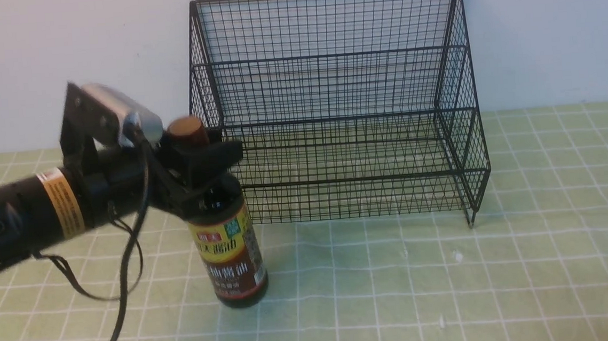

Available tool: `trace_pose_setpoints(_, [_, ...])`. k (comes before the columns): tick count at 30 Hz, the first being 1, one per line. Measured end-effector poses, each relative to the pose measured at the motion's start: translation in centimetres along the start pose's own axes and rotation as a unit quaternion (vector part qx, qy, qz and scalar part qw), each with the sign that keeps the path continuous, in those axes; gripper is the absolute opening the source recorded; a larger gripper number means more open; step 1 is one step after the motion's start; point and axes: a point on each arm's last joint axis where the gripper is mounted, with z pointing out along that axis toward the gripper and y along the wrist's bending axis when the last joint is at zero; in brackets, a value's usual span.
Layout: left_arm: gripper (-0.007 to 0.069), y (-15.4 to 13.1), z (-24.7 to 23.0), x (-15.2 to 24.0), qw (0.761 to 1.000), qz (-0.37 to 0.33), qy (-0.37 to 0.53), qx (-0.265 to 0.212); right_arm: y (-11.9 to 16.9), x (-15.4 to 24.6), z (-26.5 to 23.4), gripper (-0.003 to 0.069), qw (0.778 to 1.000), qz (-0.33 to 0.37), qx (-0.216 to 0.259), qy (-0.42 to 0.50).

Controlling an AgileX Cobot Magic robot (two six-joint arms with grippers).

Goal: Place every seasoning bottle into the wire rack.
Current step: Use the left arm to grab the condiment bottle closest to it, then use the left arm to put the condiment bottle back on the shelf

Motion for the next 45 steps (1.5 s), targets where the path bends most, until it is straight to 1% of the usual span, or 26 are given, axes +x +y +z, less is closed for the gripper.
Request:
trace_pose_setpoints(5, [0.0257, -0.5, -0.8, -6.9, 0.997, 0.042, -0.045, -0.039, 0.0, 0.0, 0.0, -0.0015, 1.0, 0.0, 0.0, 0.0])
trace_pose_setpoints(9, [0.0257, -0.5, -0.9, -11.4, 0.994, 0.067, -0.07, -0.051, 0.0, 0.0, 0.0, -0.0015, 1.0, 0.0, 0.0, 0.0])
trace_pose_setpoints(11, [0.0257, -0.4, -0.7, -13.2, 0.992, 0.08, -0.084, -0.049, 0.0, 0.0, 0.0, -0.0015, 1.0, 0.0, 0.0, 0.0])
trace_pose_setpoints(13, [0.0257, -0.1, -0.4, -14.1, 0.991, 0.087, -0.091, -0.049, 0.0, 0.0, 0.0, -0.0015, 1.0, 0.0, 0.0, 0.0])
trace_pose_setpoints(14, [0.0257, 0.2, -0.1, -15.4, 0.989, 0.096, -0.103, -0.048, 0.0, 0.0, 0.0, -0.0015, 1.0, 0.0, 0.0, 0.0])
trace_pose_setpoints(15, [0.0257, 0.3, 0.0, -15.5, 0.989, 0.096, -0.104, -0.048, 0.0, 0.0, 0.0, -0.0015, 1.0, 0.001, 0.0, 0.0])
trace_pose_setpoints(17, [0.0257, 1.4, 0.9, -16.4, 0.987, 0.101, -0.11, -0.051, 0.0, 0.0, 0.0, -0.0015, 1.0, 0.002, 0.0, 0.0])
trace_pose_setpoints(20, [0.0257, 3.2, 2.4, -16.3, 0.988, 0.096, -0.106, -0.056, 0.0, 0.0, 0.0, -0.0015, 1.0, 0.002, 0.0, 0.0])
trace_pose_setpoints(25, [0.0257, 6.1, 5.0, -14.8, 0.991, 0.08, -0.085, -0.06, 0.0, 0.0, 0.0, -0.0015, 1.0, 0.002, 0.0, 0.0])
trace_pose_setpoints(30, [0.0257, 8.1, 7.3, -13.7, 0.993, 0.078, -0.071, -0.062, 0.0, 0.0, 0.0, -0.0015, 1.0, 0.002, 0.0, 0.0])
trace_pose_setpoints(33, [0.0257, 8.6, 8.6, -13.3, 0.993, 0.078, -0.069, -0.057, 0.0, 0.0, 0.0, -0.0015, 1.0, 0.002, 0.0, 0.0])
trace_pose_setpoints(38, [0.0256, 8.6, 10.2, -13.3, 0.993, 0.085, -0.071, -0.044, 0.0, 0.0, 0.0, -0.0015, 1.0, 0.002, 0.0, 0.0])
trace_pose_setpoints(45, [0.0256, 9.2, 12.1, -11.1, 0.995, 0.082, -0.04, -0.033, 0.0, 0.0, 0.0, -0.0015, 1.0, 0.002, 0.0, 0.0])
